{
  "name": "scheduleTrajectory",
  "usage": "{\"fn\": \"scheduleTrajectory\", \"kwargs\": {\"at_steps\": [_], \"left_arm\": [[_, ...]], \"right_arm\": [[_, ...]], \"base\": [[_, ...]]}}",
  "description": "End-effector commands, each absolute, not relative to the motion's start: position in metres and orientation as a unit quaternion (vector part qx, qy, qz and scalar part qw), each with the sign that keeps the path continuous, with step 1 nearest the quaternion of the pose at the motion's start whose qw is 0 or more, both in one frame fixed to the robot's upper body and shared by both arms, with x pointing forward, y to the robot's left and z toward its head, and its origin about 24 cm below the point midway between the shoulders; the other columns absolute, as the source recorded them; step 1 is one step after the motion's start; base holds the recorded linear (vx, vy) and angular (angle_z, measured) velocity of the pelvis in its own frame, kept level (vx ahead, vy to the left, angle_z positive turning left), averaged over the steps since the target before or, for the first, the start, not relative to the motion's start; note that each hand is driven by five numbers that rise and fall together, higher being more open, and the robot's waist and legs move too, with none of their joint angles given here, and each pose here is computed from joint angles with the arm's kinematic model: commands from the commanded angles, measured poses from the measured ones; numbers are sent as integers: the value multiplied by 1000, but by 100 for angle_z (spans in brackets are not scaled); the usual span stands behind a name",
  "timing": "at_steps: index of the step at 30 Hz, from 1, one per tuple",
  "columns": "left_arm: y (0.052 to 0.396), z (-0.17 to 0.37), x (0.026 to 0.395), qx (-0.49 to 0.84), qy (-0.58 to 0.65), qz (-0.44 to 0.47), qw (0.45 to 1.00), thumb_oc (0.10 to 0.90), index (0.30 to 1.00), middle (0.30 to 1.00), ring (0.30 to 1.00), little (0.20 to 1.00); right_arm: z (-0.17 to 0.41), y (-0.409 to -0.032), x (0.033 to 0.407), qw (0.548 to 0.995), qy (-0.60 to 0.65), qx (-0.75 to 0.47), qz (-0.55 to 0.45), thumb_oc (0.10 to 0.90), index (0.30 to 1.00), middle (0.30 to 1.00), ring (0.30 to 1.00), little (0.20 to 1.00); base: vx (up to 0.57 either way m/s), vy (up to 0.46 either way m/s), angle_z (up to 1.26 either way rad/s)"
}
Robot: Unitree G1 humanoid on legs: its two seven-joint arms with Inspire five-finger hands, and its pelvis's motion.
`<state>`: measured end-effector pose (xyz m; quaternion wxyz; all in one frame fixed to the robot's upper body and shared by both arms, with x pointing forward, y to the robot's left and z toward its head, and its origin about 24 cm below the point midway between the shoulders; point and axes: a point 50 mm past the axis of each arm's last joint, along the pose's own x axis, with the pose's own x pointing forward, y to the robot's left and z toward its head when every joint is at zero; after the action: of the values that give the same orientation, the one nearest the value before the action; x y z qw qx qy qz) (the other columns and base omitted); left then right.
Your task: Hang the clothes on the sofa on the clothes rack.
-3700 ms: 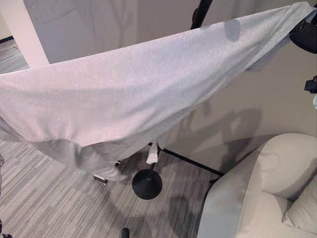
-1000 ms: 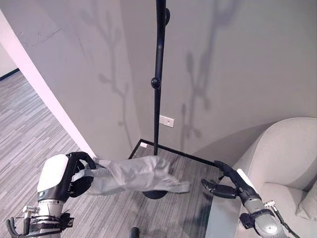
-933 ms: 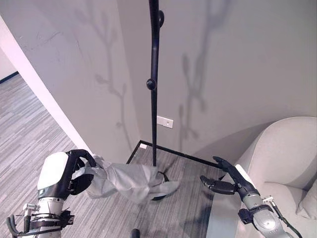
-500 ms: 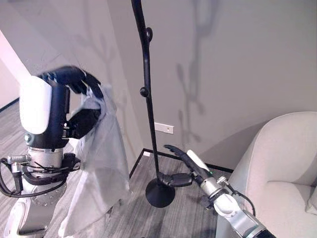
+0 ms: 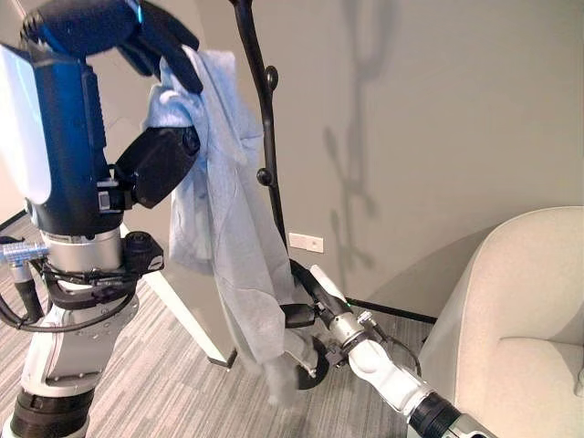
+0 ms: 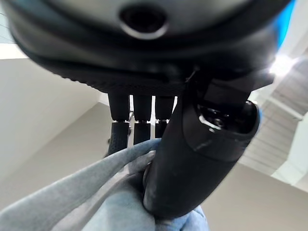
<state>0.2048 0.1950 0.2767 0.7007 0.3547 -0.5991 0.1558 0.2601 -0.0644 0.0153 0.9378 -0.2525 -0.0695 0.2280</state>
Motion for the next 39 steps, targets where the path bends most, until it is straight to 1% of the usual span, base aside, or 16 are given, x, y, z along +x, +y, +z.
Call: {"fn": "scheduleTrajectory", "kwargs": {"at_steps": [1, 15, 16, 17, 18, 22, 28, 30, 31, 32, 33, 34, 35, 36, 38, 39], "left_arm": [[194, 316, 210, 271, -665, 200, 667, 400, 300, 300, 300, 300], [155, 343, 239, 223, -686, 172, 670, 400, 300, 300, 300, 300], [152, 346, 240, 219, -689, 175, 668, 400, 300, 300, 300, 300], [152, 347, 240, 219, -689, 175, 668, 400, 300, 300, 300, 300], [150, 347, 241, 212, -690, 179, 668, 400, 300, 300, 300, 300], [150, 347, 243, 209, -686, 187, 671, 400, 300, 300, 300, 300], [170, 340, 249, 253, -660, 230, 670, 400, 300, 300, 300, 300], [185, 335, 253, 287, -638, 257, 667, 400, 300, 300, 300, 300], [198, 333, 253, 316, -624, 277, 659, 400, 300, 300, 300, 300], [198, 332, 253, 316, -623, 277, 660, 400, 300, 300, 300, 300], [208, 332, 252, 337, -613, 294, 651, 400, 300, 300, 300, 300], [213, 331, 251, 348, -607, 303, 647, 400, 300, 300, 300, 300], [213, 330, 251, 346, -607, 303, 648, 400, 300, 300, 300, 300], [222, 329, 248, 374, -598, 321, 632, 400, 300, 300, 300, 300], [230, 327, 244, 394, -591, 337, 618, 400, 300, 300, 300, 300], [230, 326, 244, 393, -591, 337, 618, 400, 300, 300, 300, 300]], "right_arm": [[55, -25, 272, 929, -172, -219, 245, 800, 900, 900, 900, 900], [16, -7, 253, 923, -70, -185, 331, 800, 900, 900, 900, 900], [15, -6, 252, 923, -66, -177, 335, 758, 836, 836, 836, 836], [15, -6, 252, 923, -66, -177, 334, 593, 589, 589, 589, 589], [15, -6, 252, 927, -61, -165, 332, 400, 300, 300, 300, 300], [13, -9, 252, 933, -52, -150, 323, 400, 300, 300, 300, 300], [5, -51, 258, 954, -28, -155, 257, 400, 300, 300, 300, 300], [8, -92, 258, 964, -31, -170, 204, 400, 300, 300, 300, 300], [19, -131, 253, 963, -49, -208, 163, 400, 300, 300, 300, 300], [19, -132, 253, 963, -48, -209, 163, 400, 300, 300, 300, 300], [36, -166, 248, 959, -76, -247, 118, 400, 300, 300, 300, 300], [46, -183, 245, 953, -91, -274, 94, 400, 300, 300, 300, 300], [47, -185, 243, 952, -89, -276, 93, 400, 300, 300, 300, 300], [70, -214, 240, 935, -128, -328, 44, 400, 300, 300, 300, 300], [98, -236, 235, 906, -175, -385, 2, 400, 300, 300, 300, 300], [99, -236, 234, 906, -175, -386, 1, 400, 300, 300, 300, 300]], "base": [[-22, 22, 6], [-21, 25, 0], [0, 0, 0], [0, 0, 0], [0, 0, 0], [0, 0, 0], [0, 0, 0], [12, -2, -2], [21, -1, -11], [33, -1, -16], [30, 1, -14], [29, 2, -12], [28, -1, -11], [20, 3, -13], [27, 1, -13], [11, 7, -27]]}}
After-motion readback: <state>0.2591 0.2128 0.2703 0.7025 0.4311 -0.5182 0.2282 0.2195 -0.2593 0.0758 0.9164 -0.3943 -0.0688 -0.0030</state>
